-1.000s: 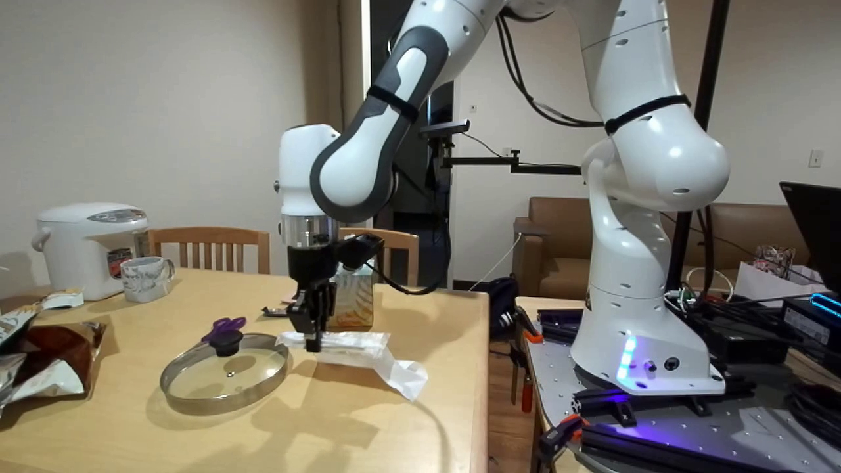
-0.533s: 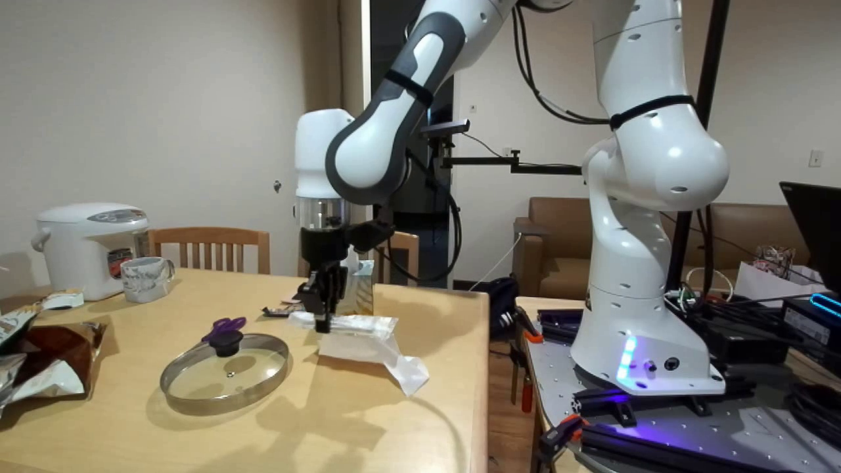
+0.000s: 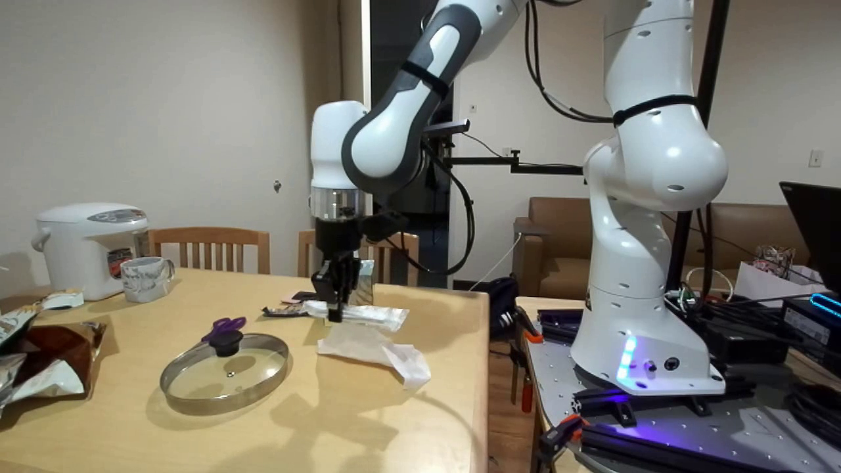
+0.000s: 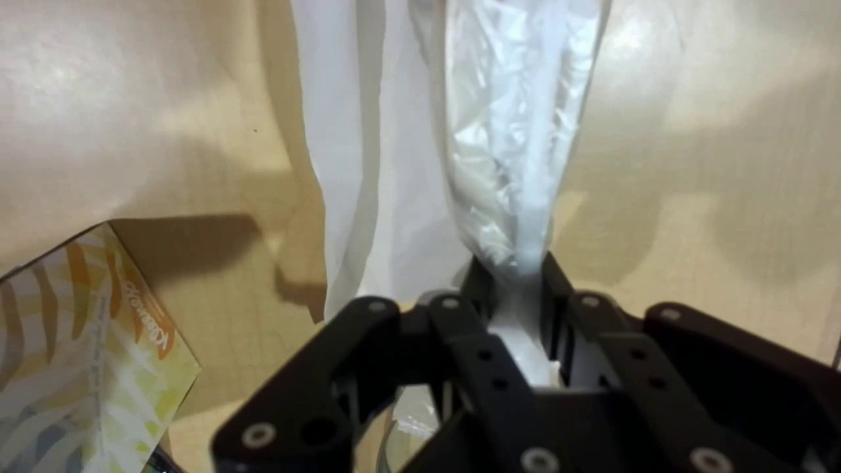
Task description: Put a tissue on the table then put the pack on the table on it
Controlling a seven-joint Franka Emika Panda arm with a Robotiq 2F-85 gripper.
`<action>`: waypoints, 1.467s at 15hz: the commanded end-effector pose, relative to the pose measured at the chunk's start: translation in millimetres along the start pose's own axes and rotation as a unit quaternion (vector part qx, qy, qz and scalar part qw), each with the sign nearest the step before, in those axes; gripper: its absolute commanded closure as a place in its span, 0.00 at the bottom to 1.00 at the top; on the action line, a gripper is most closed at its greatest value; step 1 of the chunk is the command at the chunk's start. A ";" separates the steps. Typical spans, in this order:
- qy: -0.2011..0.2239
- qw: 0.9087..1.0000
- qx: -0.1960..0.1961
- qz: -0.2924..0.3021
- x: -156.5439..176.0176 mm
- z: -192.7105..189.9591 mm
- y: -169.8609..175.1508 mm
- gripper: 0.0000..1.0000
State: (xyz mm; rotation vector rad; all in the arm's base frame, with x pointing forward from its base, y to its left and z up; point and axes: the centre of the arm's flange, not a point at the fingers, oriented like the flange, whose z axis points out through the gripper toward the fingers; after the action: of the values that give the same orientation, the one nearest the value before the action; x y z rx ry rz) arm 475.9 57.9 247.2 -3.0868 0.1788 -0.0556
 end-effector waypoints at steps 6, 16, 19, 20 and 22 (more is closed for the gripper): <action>-0.011 0.998 0.004 0.056 -32.6 15.7 35.0 0.95; -0.014 0.995 0.022 0.096 -39.5 20.0 51.4 0.95; -0.019 0.994 0.025 0.102 -39.7 26.6 58.7 0.95; -0.022 0.995 0.023 0.100 -40.4 28.7 60.7 0.95; -0.030 0.995 0.019 0.094 -42.2 35.6 64.2 0.95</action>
State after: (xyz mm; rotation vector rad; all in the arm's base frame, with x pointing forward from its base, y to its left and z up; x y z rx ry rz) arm 437.2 9.3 215.0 -3.0142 0.4863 0.0431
